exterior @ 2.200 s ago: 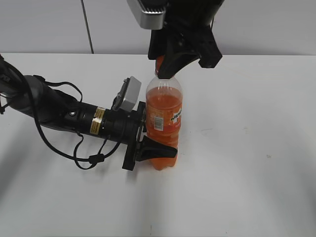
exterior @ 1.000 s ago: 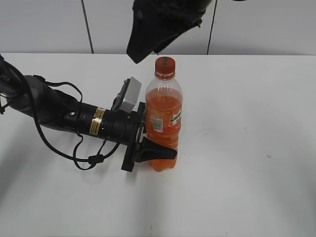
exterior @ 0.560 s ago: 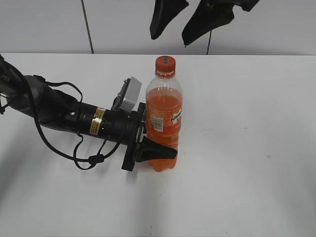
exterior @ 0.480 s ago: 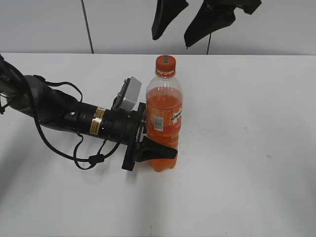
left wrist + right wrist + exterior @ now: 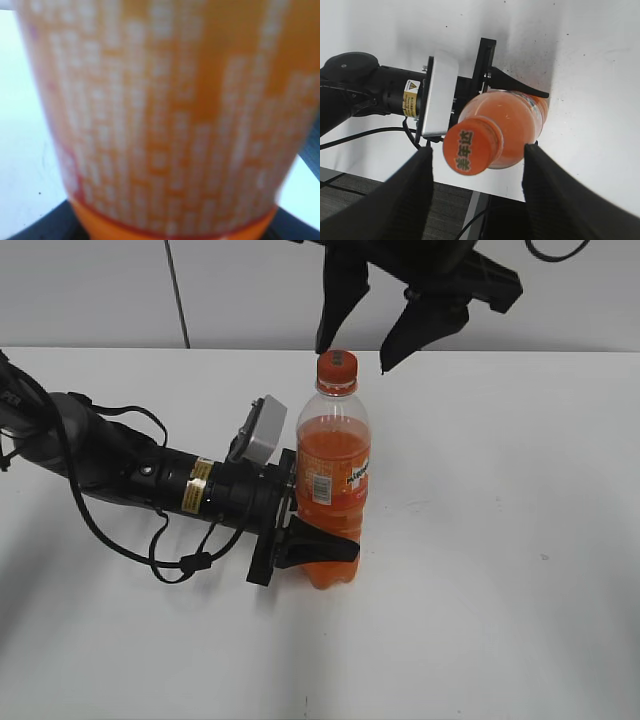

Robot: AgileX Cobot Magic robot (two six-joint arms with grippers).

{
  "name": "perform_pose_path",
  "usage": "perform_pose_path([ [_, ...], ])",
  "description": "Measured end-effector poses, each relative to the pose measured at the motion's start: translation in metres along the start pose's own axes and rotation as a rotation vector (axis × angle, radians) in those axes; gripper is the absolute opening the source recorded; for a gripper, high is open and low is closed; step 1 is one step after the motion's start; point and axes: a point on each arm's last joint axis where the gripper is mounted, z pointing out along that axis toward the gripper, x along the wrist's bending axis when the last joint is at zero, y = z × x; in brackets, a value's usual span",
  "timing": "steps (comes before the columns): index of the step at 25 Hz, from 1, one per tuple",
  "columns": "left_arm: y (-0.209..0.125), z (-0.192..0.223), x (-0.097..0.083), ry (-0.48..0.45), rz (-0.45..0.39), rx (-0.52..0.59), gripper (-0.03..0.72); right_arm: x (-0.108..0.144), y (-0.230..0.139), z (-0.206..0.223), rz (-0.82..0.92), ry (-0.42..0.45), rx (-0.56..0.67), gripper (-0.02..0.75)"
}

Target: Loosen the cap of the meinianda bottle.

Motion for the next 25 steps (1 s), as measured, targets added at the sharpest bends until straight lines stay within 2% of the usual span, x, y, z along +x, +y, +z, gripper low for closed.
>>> perform_pose_path([
  [25,0.000,0.000,-0.001,-0.009,0.003,0.000,0.400,0.001,0.003,0.021,0.024,0.008,0.049,0.426],
])
